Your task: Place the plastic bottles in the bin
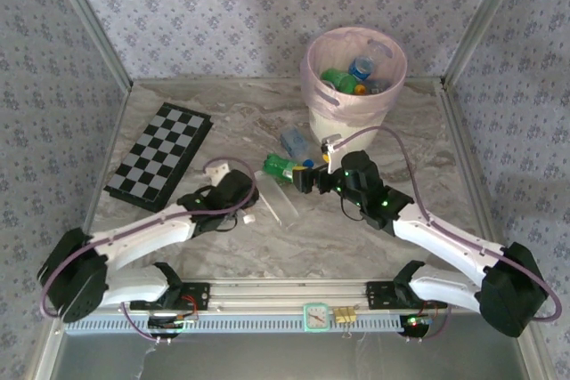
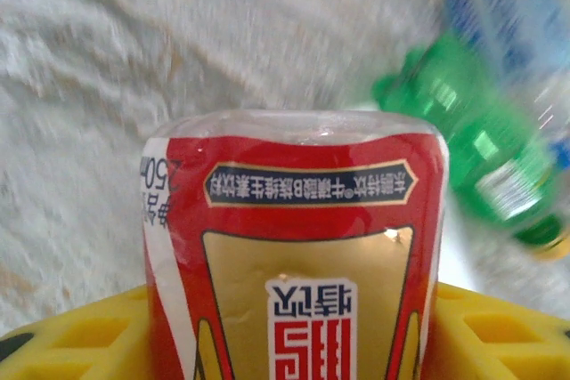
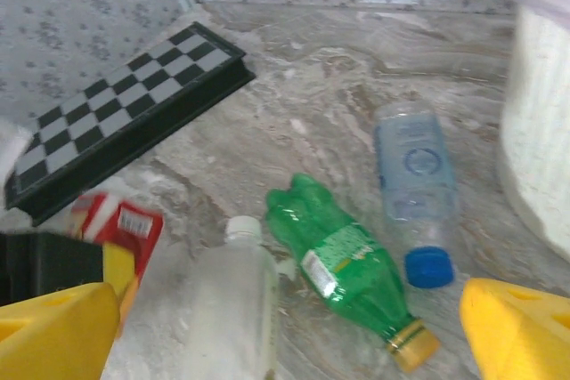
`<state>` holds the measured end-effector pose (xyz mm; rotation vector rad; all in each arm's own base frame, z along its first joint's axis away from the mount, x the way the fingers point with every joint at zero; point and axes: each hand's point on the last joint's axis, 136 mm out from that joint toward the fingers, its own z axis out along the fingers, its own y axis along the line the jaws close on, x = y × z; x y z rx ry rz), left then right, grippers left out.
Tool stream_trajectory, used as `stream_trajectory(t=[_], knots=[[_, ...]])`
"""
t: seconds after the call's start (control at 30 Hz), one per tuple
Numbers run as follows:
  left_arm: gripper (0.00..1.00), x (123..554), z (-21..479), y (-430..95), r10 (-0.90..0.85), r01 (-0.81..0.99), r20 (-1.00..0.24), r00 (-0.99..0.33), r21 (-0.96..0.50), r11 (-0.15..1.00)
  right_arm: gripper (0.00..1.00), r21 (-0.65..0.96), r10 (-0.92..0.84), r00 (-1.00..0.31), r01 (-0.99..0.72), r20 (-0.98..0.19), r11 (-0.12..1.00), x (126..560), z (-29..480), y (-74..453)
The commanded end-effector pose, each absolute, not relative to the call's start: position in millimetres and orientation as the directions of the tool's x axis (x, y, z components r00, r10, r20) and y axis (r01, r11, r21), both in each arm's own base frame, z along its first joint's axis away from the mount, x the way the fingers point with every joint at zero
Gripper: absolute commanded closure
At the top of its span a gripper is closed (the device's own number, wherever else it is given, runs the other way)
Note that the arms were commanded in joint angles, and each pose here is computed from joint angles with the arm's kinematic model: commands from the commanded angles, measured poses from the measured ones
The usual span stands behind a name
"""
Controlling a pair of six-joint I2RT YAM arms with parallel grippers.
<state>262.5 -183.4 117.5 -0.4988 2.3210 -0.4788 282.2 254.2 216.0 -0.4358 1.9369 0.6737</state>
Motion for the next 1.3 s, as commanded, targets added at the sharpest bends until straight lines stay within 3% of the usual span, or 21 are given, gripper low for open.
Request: stream_trajectory(t=[0.0,0.23,0.57,0.9,1.27], knots=[[0.40,282.9,161.8,-164.9,-0.600,-0.230,-0.593,-0.537,-0.581,0.780,0.00,0.308,0.030,-0.394,-0.669,-0.919,0.677,271.9,234.9,285.4],[0.39,293.6,210.4,-136.4,-0.743,-0.223,-0.543,-0.391,-0.728,0.648,0.05,0.379,-0.021,-0.450,-0.776,-0.893,0.505,247.2,227.8,349.3],[0.39,295.5,213.5,-138.7,-0.802,-0.215,-0.468,-0.371,-0.797,0.564,0.17,0.499,-0.051,-0.536,-0.814,-0.843,0.297,218.2,219.3,421.9],[0.38,292.9,211.3,-145.4,-0.812,-0.206,-0.428,-0.397,-0.821,0.533,0.25,0.522,-0.066,-0.570,-0.787,-0.819,0.328,228.6,199.4,437.3],[0.38,285.3,201.7,-145.5,-0.828,-0.224,-0.378,-0.414,-0.839,0.495,0.57,0.543,-0.057,-0.588,-0.777,-0.807,0.318,239.4,195.1,441.1]])
